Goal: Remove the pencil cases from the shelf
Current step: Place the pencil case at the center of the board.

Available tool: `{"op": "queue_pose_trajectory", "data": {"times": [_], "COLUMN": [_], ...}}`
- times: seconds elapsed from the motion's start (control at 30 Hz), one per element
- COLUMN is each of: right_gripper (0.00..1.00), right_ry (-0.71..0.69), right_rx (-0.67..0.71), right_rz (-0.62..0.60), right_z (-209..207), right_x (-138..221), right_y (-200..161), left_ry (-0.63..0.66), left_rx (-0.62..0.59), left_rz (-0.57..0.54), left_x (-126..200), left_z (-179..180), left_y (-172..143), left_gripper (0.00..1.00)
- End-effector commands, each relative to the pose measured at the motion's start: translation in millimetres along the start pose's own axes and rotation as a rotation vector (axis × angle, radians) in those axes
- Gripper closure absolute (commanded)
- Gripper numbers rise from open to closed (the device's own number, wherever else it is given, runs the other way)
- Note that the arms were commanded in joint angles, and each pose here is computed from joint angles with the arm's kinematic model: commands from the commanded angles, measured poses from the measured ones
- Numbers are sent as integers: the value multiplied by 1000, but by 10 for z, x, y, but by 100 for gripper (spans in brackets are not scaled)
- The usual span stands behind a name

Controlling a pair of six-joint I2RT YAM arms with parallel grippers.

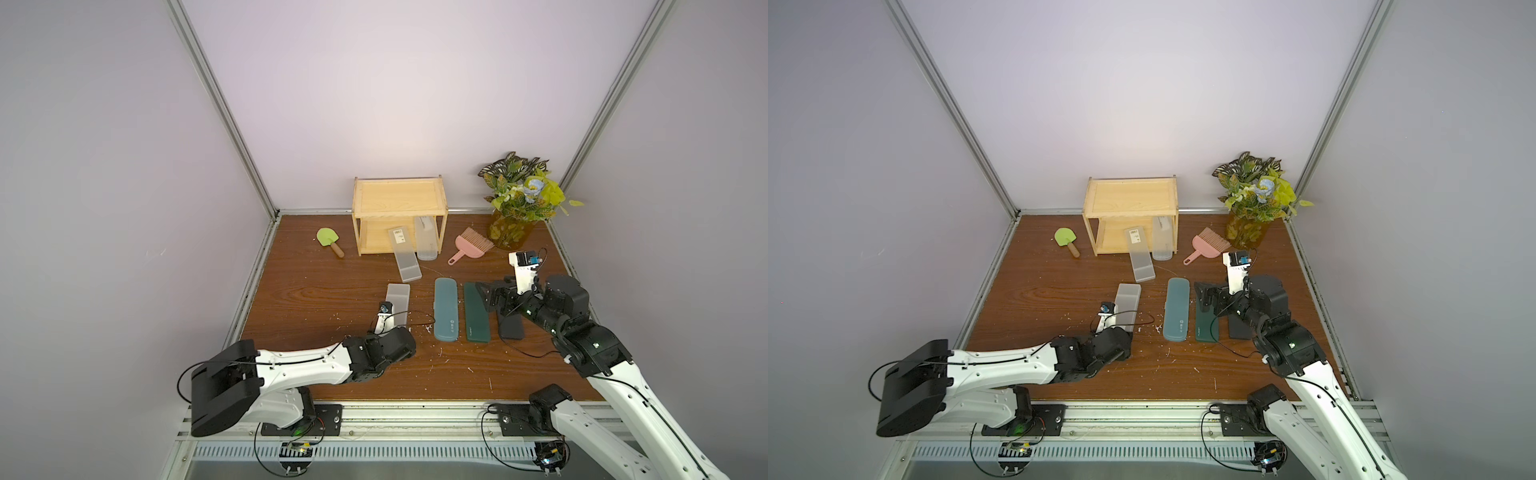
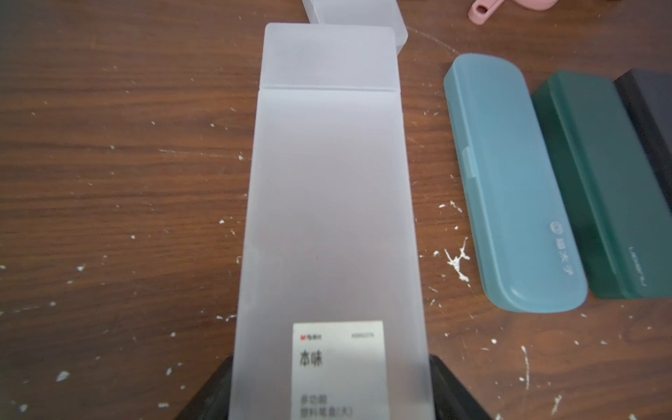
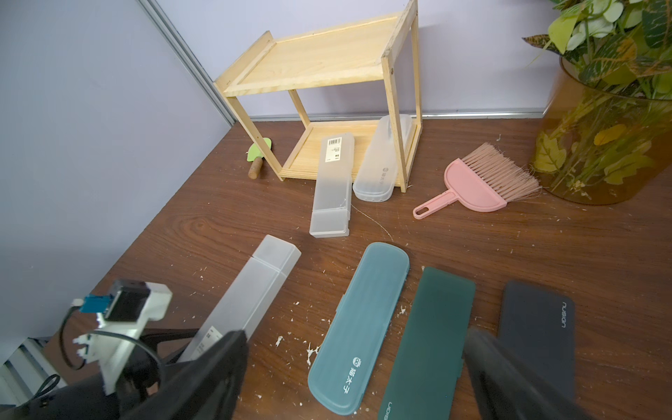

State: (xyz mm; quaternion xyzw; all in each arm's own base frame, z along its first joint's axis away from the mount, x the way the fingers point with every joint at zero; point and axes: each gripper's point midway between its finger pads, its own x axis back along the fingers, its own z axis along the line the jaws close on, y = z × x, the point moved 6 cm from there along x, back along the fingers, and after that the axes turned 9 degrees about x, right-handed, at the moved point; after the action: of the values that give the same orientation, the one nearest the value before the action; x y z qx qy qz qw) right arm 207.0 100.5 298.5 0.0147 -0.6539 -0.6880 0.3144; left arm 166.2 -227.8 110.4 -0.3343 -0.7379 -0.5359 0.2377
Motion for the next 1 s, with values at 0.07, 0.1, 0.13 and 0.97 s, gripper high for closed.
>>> {"op": "queue_pose_trajectory", "data": {"times": [0.07, 0.1, 0.13, 0.97], "right_gripper": [1, 1, 1, 1], "right_ry": [28, 26, 23, 12], "right_rx": [6, 8, 10, -15], "right_rz": [-37, -33, -31, 10], "right_z": [49, 45, 42, 13], "right_x": [79, 74, 70, -55], "right_y": [148, 143, 141, 63], "left_ry": [-4, 0, -2, 55], "left_rx": [49, 40, 37, -42], "left_rz": [-20, -15, -10, 78], "left_x": [-122, -144, -161, -568], "left_z": [-129, -145, -168, -488], "left_y": [-48, -61, -69, -233], "left_gripper": [44, 44, 44, 42]}}
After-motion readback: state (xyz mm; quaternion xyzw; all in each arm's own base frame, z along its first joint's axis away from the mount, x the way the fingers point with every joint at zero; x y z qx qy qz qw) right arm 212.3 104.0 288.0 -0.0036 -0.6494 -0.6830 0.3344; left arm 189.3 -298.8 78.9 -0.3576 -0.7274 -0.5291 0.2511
